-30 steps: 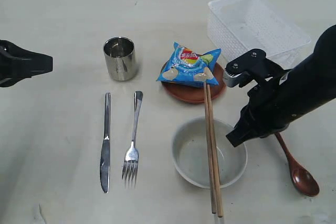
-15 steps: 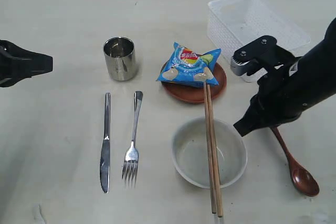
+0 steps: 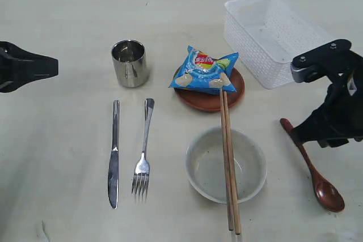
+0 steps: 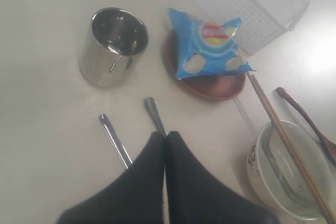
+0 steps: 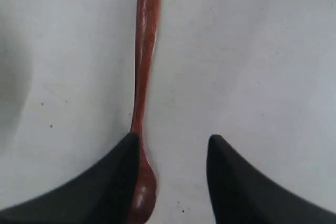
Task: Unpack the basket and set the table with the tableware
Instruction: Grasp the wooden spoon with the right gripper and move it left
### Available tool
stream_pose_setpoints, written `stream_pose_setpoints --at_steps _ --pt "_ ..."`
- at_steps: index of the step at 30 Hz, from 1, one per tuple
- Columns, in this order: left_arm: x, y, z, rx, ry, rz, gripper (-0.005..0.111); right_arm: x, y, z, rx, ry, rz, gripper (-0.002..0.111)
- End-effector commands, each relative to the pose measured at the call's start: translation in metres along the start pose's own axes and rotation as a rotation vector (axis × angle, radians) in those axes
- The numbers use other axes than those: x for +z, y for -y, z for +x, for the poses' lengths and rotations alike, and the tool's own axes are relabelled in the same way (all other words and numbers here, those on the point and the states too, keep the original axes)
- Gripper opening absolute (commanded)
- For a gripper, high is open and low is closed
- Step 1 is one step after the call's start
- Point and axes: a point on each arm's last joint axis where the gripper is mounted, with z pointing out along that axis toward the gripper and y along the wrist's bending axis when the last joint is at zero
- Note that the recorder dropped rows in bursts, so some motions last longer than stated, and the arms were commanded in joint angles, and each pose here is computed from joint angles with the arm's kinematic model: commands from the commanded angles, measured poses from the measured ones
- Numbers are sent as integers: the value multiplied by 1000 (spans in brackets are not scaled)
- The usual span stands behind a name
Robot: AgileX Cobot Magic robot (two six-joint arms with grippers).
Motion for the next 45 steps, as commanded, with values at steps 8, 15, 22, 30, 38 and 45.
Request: stream_pose_setpoints --at_steps 8,15,22,30,38,45 --pt "-1 1 0 -3 2 6 0 41 -10 -18 14 -41 -29 33" --pt "-1 1 0 2 2 6 0 64 -18 -14 28 -70 -64 33" --pt "-1 1 0 2 2 6 0 74 -21 -14 54 -84 -77 33" --pt "-1 1 0 2 2 6 0 79 -22 -13 94 -102 -75 -1" --pt "-1 1 0 2 2 6 0 78 -26 -14 271 -114 -109 0" --pt "-1 1 0 2 2 6 0 74 -29 -23 323 -80 -154 0"
